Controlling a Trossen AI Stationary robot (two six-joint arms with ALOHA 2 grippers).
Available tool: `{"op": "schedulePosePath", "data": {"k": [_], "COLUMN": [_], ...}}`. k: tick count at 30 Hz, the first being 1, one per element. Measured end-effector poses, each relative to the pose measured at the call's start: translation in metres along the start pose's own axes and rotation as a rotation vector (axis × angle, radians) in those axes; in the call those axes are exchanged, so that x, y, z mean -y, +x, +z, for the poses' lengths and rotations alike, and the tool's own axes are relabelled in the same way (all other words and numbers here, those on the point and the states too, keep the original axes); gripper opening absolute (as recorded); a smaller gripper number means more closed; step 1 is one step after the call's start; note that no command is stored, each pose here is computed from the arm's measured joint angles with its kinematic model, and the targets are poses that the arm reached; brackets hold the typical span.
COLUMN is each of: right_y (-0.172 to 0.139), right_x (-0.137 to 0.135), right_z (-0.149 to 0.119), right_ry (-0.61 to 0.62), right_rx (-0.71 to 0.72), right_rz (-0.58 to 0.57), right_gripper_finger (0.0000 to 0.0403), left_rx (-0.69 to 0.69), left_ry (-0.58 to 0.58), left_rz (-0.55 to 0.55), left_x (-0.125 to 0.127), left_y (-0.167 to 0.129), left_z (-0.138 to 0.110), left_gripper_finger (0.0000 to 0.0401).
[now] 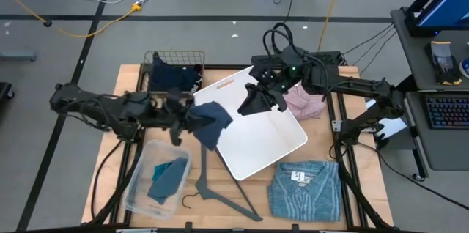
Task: Pick & Place Cloths
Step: Put the blue sock into the transparent bin
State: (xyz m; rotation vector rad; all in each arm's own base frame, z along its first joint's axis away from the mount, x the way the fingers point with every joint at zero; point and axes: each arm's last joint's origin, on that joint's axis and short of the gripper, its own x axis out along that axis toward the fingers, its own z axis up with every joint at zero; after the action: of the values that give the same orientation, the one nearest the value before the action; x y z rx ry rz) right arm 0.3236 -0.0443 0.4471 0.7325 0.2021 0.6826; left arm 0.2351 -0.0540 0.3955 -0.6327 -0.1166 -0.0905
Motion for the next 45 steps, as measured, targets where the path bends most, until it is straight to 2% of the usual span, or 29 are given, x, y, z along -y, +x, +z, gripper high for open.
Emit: {"op": "schedulePosePath", "data": {"k": [6,10,15,23,28,34,37,39,45], "right_y": [-0.004,-0.006,-0.013,-0.037,-0.057,-0.082,-0.092,-0.097,-0.104], "right_x": [0.001,0.002,-0.002,-0.019,-0.032,-0.047,-0.056,-0.062,-0.074], "right_z": [-0.001,0.0,0.002,0.009,0.006,-0.011,-0.017,-0.02,-0.024], "right_ry": [0.01,-0.042,-0.173,-0.42,-0.544,-0.647,-0.663,-0.667,-0.681], "right_rx": [-0.074,-0.088,-0.097,-0.041,-0.012,-0.035,-0.042,-0.037,-0.028], "right_rz": [0.057,0.074,0.1,0.066,-0.072,-0.453,-0.587,-0.626,-0.641], "right_gripper_finger": [0.0127,0.0125,0.0119,0.0116,0.0116,0.0116,0.0116,0.0116,0.0116], "left_rx": [-0.042,-0.083,-0.161,-0.309,-0.387,-0.464,-0.525,-0.565,-0.678], "left_ry": [-0.176,-0.326,-0.495,-0.729,-0.83,-0.902,-0.932,-0.959,-1.019], "left_rz": [0.106,0.157,0.226,0.371,0.502,0.608,0.666,0.708,0.856], "left_x": [0.012,0.018,0.023,0.026,0.024,0.023,0.022,0.02,0.015], "left_y": [-0.025,-0.038,-0.047,-0.06,-0.073,-0.084,-0.089,-0.092,-0.1], "left_z": [-0.006,-0.014,-0.028,-0.054,-0.067,-0.077,-0.081,-0.083,-0.089], "left_gripper_finger": [0.001,0.001,0.001,0.001,0.001,0.001,0.001,0.001,0.001]}}
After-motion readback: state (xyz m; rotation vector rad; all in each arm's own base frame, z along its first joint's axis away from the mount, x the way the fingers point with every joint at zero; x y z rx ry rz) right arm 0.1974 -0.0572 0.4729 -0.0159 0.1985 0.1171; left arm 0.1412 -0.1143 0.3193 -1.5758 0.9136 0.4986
